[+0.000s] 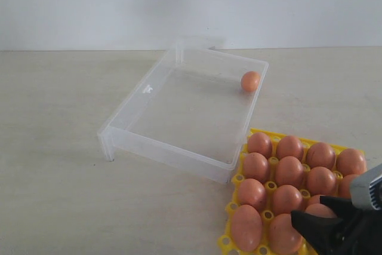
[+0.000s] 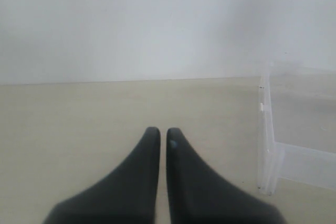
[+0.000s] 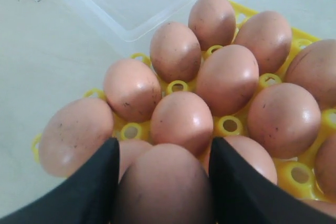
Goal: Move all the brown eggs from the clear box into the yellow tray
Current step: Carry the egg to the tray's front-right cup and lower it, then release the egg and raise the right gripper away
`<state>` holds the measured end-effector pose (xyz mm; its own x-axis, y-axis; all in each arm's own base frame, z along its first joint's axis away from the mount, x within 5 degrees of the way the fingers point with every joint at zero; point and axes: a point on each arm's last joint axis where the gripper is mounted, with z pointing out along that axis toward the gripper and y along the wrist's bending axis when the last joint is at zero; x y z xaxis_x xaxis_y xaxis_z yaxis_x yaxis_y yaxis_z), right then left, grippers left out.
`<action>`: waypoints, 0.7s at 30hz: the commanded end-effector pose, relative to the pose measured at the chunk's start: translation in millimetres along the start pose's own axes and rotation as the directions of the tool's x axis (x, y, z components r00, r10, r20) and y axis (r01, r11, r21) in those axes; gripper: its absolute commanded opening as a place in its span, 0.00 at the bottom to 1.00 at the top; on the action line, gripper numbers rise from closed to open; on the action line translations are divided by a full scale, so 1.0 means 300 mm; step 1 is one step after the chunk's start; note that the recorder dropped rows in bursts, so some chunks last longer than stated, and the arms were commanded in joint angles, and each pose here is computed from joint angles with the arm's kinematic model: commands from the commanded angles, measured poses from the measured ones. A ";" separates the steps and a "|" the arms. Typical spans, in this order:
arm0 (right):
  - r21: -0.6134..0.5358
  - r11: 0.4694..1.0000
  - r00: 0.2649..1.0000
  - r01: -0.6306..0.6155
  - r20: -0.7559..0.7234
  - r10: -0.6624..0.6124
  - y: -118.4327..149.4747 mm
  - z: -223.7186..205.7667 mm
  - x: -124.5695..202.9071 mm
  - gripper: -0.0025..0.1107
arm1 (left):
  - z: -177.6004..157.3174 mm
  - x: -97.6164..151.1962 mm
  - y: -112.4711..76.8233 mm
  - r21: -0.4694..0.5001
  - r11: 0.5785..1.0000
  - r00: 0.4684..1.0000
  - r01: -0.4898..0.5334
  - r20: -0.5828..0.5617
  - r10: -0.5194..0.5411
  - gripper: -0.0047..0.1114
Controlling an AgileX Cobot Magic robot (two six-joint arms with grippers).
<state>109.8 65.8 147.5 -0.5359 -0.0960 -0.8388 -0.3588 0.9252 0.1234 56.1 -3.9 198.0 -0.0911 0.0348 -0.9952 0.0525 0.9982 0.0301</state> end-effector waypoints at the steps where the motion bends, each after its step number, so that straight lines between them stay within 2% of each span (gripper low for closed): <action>1: 0.018 0.999 0.999 -0.028 0.018 0.027 -0.005 -0.001 -0.005 0.42 | 0.000 0.003 -0.001 0.003 1.000 1.000 -0.002 0.002 0.002 0.08; 3: 0.019 0.999 1.000 -0.026 0.018 0.026 -0.006 -0.001 -0.005 0.45 | 0.000 0.003 -0.001 0.003 1.000 1.000 -0.002 0.002 0.002 0.08; 15: 0.026 1.000 0.999 -0.016 0.036 0.015 -0.008 -0.002 -0.011 0.45 | 0.000 0.003 -0.001 0.003 1.000 1.000 -0.002 0.002 0.002 0.08; 19: 0.057 0.998 0.986 -0.033 0.164 0.023 -0.018 -0.006 -0.049 0.44 | 0.000 0.003 -0.001 0.003 1.000 1.000 -0.002 0.002 0.002 0.08; 20: 0.061 0.997 0.976 -0.048 0.213 0.034 -0.018 -0.006 -0.073 0.41 | 0.000 0.003 -0.001 0.003 1.000 1.000 -0.002 0.002 0.002 0.08; 21: 0.069 0.994 0.960 -0.080 0.275 0.058 -0.017 -0.006 -0.112 0.33 | 0.000 0.003 -0.001 0.003 1.000 1.000 -0.002 0.002 0.002 0.08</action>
<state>117.2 62.1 157.4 -0.4409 -0.0242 -0.8972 -0.3021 0.9453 0.1230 56.1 -3.9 198.0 -0.0911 0.0348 -0.9952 0.0525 0.9982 0.0301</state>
